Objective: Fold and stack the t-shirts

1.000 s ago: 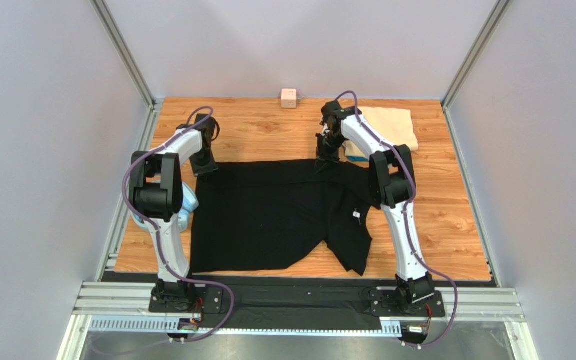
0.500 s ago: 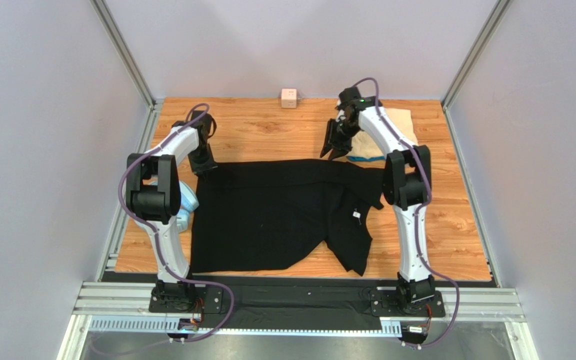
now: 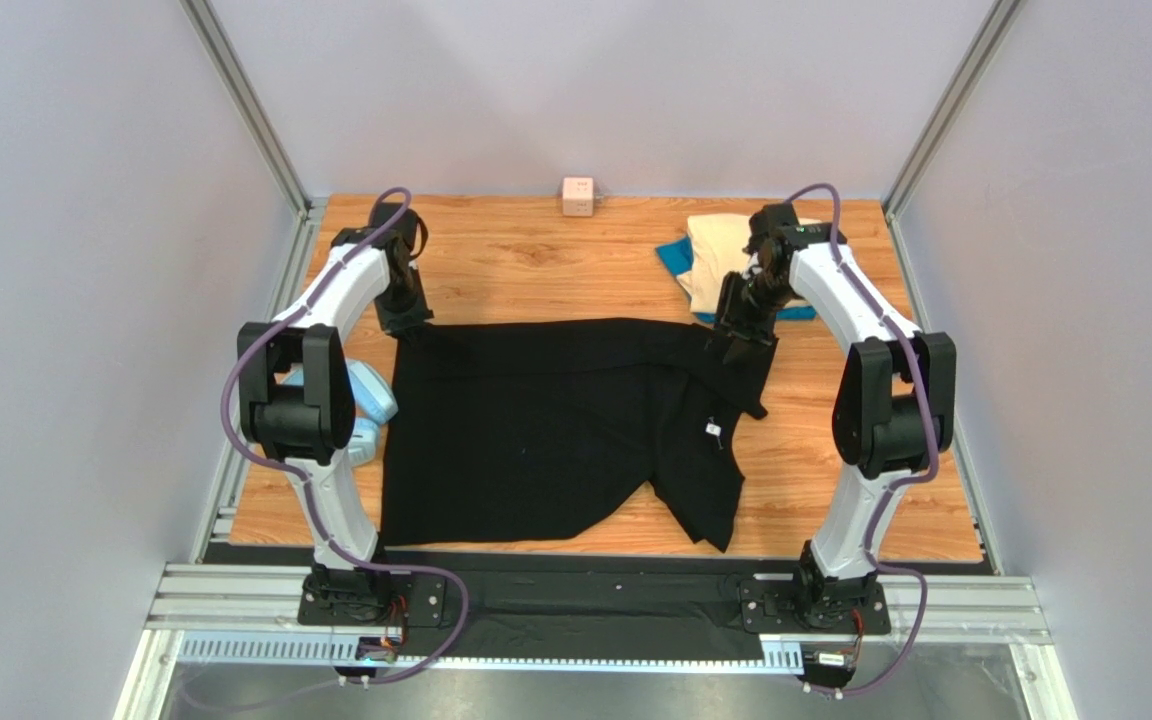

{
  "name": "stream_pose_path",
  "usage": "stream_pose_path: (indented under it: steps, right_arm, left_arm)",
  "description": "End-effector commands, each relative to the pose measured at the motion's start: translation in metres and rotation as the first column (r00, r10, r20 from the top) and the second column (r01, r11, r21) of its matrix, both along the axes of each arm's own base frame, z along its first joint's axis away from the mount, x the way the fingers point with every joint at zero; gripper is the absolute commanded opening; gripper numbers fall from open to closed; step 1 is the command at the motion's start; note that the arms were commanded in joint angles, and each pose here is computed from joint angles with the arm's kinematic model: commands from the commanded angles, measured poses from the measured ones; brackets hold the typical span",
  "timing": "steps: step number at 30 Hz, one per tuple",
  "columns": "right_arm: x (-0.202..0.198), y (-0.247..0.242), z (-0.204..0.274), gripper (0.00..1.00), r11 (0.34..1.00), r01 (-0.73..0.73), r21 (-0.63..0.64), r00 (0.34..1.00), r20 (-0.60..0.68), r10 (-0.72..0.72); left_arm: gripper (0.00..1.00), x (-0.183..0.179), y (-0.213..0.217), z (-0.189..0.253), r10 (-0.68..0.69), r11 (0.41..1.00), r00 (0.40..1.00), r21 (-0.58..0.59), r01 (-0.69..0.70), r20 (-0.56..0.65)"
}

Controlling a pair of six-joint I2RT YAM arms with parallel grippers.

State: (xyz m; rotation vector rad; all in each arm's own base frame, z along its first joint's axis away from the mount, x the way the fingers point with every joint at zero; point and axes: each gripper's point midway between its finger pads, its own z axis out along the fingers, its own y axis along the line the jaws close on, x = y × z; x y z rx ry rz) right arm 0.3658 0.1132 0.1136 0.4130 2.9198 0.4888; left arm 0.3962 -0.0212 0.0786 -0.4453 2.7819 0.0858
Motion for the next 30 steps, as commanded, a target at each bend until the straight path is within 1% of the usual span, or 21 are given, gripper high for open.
stream_pose_path:
  steps: [1,3,4,6,7,10,11,13,20,23,28,29,30]
  right_arm:
    - [-0.039,0.017,0.014,0.41,0.998,-0.068,0.016,0.998,-0.01,0.068]
    - [-0.061,0.019,0.007,0.4,0.996,-0.092,0.0,0.993,-0.073,0.092]
    - [-0.069,0.023,0.011,0.4,0.993,-0.116,-0.009,0.991,-0.07,0.115]
    - [-0.088,0.022,0.008,0.37,0.991,-0.13,-0.032,0.987,-0.103,0.126]
    - [-0.096,0.025,0.014,0.36,0.99,-0.138,-0.032,0.987,-0.087,0.135]
    - [-0.122,0.022,0.009,0.36,0.992,-0.12,-0.037,0.983,-0.146,0.113]
    - [-0.127,0.02,0.006,0.35,0.993,-0.111,-0.038,0.981,-0.166,0.103]
    - [-0.143,0.019,-0.001,0.35,0.993,-0.114,-0.037,0.971,-0.215,0.104]
    - [-0.164,0.011,-0.026,0.35,0.983,-0.148,-0.107,0.947,-0.301,0.11]
    - [-0.171,0.011,-0.047,0.35,0.976,-0.17,-0.134,0.934,-0.337,0.116]
    - [-0.172,0.02,-0.082,0.34,0.973,-0.181,-0.143,0.918,-0.38,0.115]
    - [-0.172,0.021,-0.086,0.34,0.973,-0.182,-0.145,0.915,-0.387,0.113]
    - [-0.169,0.022,-0.094,0.34,0.972,-0.186,-0.147,0.913,-0.392,0.115]
  left_arm:
    - [0.15,-0.023,-0.023,0.013,-0.052,0.997,0.998,-0.064,0.051,-0.016]
    - [0.15,-0.036,-0.034,0.007,-0.06,0.993,0.997,-0.1,0.055,-0.051]
    - [0.14,-0.048,-0.037,0.0,-0.062,0.993,0.995,-0.109,0.053,-0.077]
    - [0.13,-0.06,-0.05,-0.005,-0.083,0.99,0.993,-0.121,0.073,-0.086]
    - [0.13,-0.072,-0.052,-0.009,-0.092,0.99,0.991,-0.12,0.08,-0.101]
    - [0.11,-0.092,-0.062,-0.019,-0.109,0.988,0.986,-0.126,0.093,-0.128]
    - [0.11,-0.097,-0.069,-0.02,-0.119,0.983,0.984,-0.153,0.098,-0.134]
    - [0.1,-0.107,-0.07,-0.026,-0.113,0.983,0.982,-0.164,0.088,-0.153]
    - [0.09,-0.112,-0.072,-0.027,-0.128,0.982,0.98,-0.161,0.102,-0.155]
    - [0.09,-0.115,-0.071,-0.032,-0.132,0.982,0.977,-0.155,0.106,-0.166]
    - [0.09,-0.12,-0.07,-0.042,-0.134,0.983,0.973,-0.147,0.107,-0.187]
    - [0.07,-0.12,-0.07,-0.044,-0.139,0.983,0.972,-0.145,0.112,-0.189]
    - [0.03,-0.121,-0.07,-0.046,-0.143,0.982,0.971,-0.147,0.115,-0.194]
